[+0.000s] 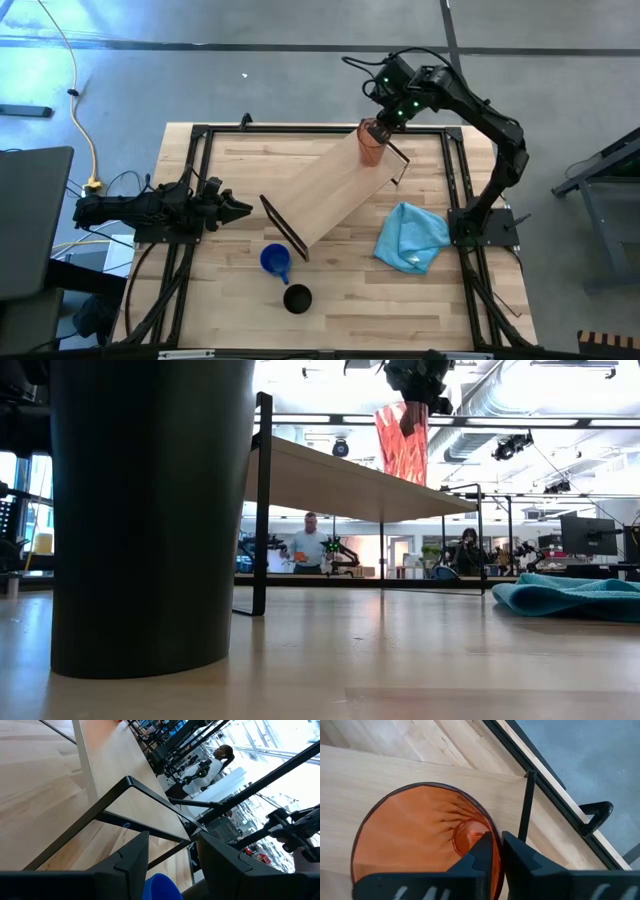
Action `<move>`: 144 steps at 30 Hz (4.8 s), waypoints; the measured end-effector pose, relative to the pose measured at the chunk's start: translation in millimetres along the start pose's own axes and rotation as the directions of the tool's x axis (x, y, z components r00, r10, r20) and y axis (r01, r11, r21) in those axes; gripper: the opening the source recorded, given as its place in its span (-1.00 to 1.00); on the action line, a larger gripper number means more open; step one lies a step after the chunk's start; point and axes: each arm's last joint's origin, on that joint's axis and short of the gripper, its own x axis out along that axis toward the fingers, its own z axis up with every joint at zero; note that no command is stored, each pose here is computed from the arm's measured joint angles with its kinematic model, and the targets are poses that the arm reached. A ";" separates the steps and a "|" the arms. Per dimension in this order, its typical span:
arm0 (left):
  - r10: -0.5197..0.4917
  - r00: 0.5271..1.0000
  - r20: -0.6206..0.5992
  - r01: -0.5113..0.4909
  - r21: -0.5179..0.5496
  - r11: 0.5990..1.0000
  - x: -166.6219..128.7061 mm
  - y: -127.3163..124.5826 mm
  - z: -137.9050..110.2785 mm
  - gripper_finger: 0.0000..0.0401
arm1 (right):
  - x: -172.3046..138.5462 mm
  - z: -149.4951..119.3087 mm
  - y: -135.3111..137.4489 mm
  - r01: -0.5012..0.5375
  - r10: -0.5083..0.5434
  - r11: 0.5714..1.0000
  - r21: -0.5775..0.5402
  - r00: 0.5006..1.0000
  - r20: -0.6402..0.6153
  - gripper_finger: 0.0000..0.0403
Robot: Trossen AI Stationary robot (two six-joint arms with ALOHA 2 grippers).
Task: Stack small to large cups/mugs on shelf
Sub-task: Put the orange glass on the shelf
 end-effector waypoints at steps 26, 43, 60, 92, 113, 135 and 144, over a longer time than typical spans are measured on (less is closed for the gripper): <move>0.000 1.000 0.000 0.000 0.000 1.000 0.0 0.0 0.0 -0.22 | 14.2 3.6 1.3 -0.018 0.017 1.000 -0.026 0.999 -0.050 -0.98; 0.012 1.000 0.015 -0.012 0.000 1.000 0.0 0.3 0.4 -0.22 | 12.4 7.4 53.7 -0.192 0.196 0.979 -0.074 0.980 0.042 -1.00; 0.016 1.000 0.021 -0.017 0.015 1.000 0.0 0.5 0.6 -0.22 | 2.6 5.6 125.3 -0.398 0.420 0.904 -0.155 0.894 0.156 -1.00; 0.015 1.000 0.022 -0.016 0.015 1.000 0.0 0.3 0.7 -0.22 | 41.3 27.0 169.1 -0.351 0.360 0.914 -0.205 0.933 0.003 -1.00; 0.015 1.000 0.021 -0.016 0.019 1.000 0.0 0.4 0.6 -0.22 | 41.8 25.1 167.0 -0.338 0.342 0.916 -0.215 0.939 -0.016 -1.00; 0.015 1.000 0.022 -0.016 0.019 1.000 0.0 0.4 0.7 -0.22 | 41.0 27.1 169.2 -0.383 0.391 0.897 -0.220 0.920 -0.009 -1.00; 0.015 1.000 0.022 -0.015 0.019 1.000 0.0 0.3 0.7 -0.22 | 41.0 26.9 169.2 -0.384 0.391 0.897 -0.218 0.920 -0.011 -0.96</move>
